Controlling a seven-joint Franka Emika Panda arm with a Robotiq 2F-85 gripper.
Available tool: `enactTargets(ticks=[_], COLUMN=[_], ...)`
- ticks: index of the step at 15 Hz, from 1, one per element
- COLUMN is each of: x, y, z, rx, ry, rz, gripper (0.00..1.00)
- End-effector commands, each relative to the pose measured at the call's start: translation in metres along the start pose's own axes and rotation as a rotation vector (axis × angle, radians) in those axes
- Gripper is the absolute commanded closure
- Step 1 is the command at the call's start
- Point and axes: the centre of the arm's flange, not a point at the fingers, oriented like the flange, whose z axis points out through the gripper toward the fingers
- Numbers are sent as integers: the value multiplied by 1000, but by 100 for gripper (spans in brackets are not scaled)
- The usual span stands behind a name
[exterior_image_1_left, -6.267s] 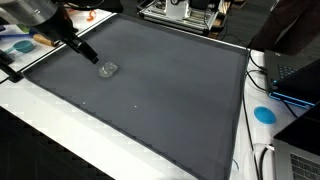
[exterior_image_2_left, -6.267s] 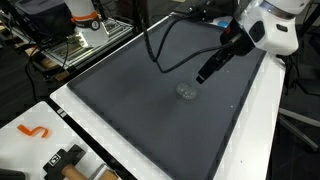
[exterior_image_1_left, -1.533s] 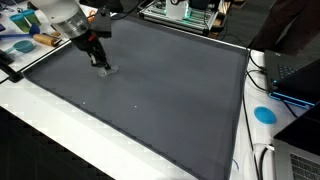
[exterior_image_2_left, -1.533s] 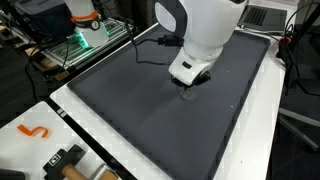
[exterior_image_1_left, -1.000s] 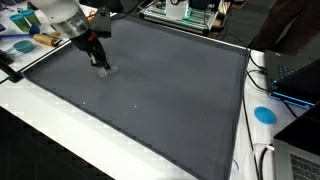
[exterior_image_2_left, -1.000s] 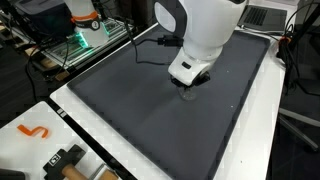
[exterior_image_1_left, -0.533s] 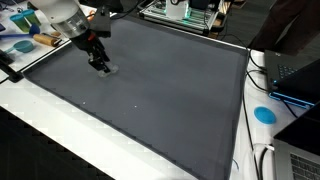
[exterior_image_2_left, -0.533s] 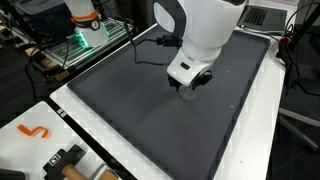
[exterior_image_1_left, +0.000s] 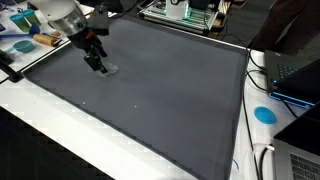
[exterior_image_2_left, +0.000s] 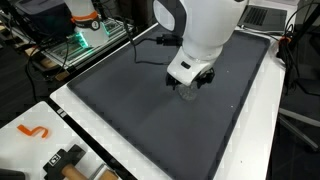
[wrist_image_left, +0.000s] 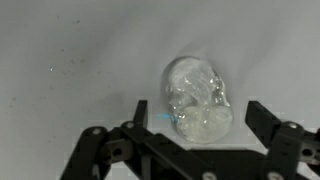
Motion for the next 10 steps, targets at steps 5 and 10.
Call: enactTargets(ticks=[5,10], x=[28,51], y=[19,27], z=[-42,-65], rx=[44,109], ry=[-80,-140], rz=[-32,-51], gripper=[0,0])
